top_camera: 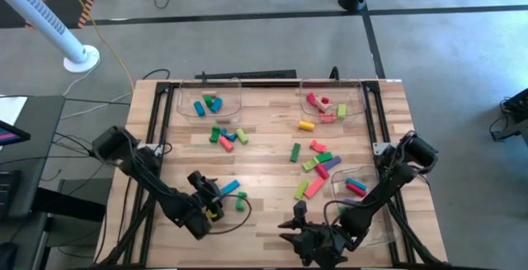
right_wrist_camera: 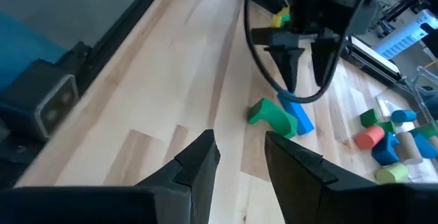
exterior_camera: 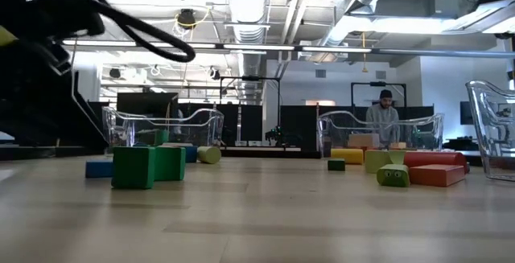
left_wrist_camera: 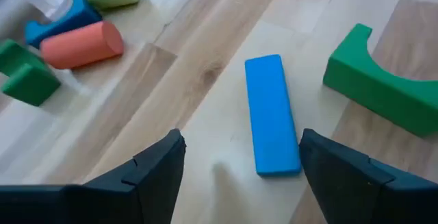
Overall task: Sort blocks by size
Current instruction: Put the blue rectangular block into the bottom transparent bin
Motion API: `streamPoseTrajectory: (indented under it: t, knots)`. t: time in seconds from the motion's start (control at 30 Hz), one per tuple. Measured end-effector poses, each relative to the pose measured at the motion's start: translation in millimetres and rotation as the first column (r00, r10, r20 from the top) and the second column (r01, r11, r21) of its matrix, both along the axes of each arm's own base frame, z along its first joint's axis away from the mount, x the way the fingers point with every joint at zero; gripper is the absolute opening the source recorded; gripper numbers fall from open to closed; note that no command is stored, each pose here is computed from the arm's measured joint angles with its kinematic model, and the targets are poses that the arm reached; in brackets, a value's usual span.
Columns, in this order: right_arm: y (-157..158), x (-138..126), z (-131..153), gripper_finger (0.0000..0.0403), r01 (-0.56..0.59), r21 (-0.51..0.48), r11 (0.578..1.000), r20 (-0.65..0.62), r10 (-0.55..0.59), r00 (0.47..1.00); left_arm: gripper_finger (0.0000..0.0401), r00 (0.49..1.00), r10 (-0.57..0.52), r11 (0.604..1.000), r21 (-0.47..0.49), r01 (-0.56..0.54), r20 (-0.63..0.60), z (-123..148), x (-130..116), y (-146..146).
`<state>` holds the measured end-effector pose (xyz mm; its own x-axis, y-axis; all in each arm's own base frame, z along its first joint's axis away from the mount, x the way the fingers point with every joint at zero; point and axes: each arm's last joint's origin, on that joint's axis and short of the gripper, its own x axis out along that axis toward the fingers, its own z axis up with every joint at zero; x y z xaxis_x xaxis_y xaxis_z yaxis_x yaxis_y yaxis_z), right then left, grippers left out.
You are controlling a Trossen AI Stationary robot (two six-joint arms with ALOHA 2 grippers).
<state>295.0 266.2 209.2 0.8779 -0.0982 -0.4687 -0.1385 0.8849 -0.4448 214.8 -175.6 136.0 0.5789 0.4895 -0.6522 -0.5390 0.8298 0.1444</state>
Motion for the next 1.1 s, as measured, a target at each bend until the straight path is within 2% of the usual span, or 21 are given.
streamPoseTrajectory:
  t: [0.2, 0.33, 0.63, 0.9, 1.1]
  knots:
    - [-9.4, 7.1, -1.0, 0.0163, 0.019, -0.029, 0.999, -0.013, -0.020, 1.000, 0.0277, 0.984, -0.070, 0.990, -0.108, 0.089, 0.166, 0.8, -11.8, 11.7]
    - [-15.0, 10.4, -2.2, 0.0163, 0.031, -0.048, 0.998, -0.027, -0.032, 0.999, 0.0277, 0.964, -0.121, 0.980, -0.124, 0.154, 0.235, 0.5, -13.6, 16.8]
    - [-24.2, 17.0, -2.9, 0.0163, 0.057, -0.055, 0.997, -0.035, -0.059, 0.998, 0.0277, 0.977, -0.142, 0.986, -0.064, 0.154, 0.161, -14.2, -4.4, 18.2]
    - [-28.1, 18.1, -4.3, 0.0163, 0.062, -0.073, 0.995, -0.053, -0.066, 0.996, 0.0276, 0.983, -0.153, 0.987, -0.033, 0.157, 0.102, -20.6, -6.4, 19.9]
    - [-35.3, 22.3, -5.3, 0.0163, 0.080, -0.088, 0.993, -0.065, -0.086, 0.994, 0.0245, 0.982, -0.179, 0.983, -0.028, 0.181, 0.064, -21.5, -5.3, 22.0]
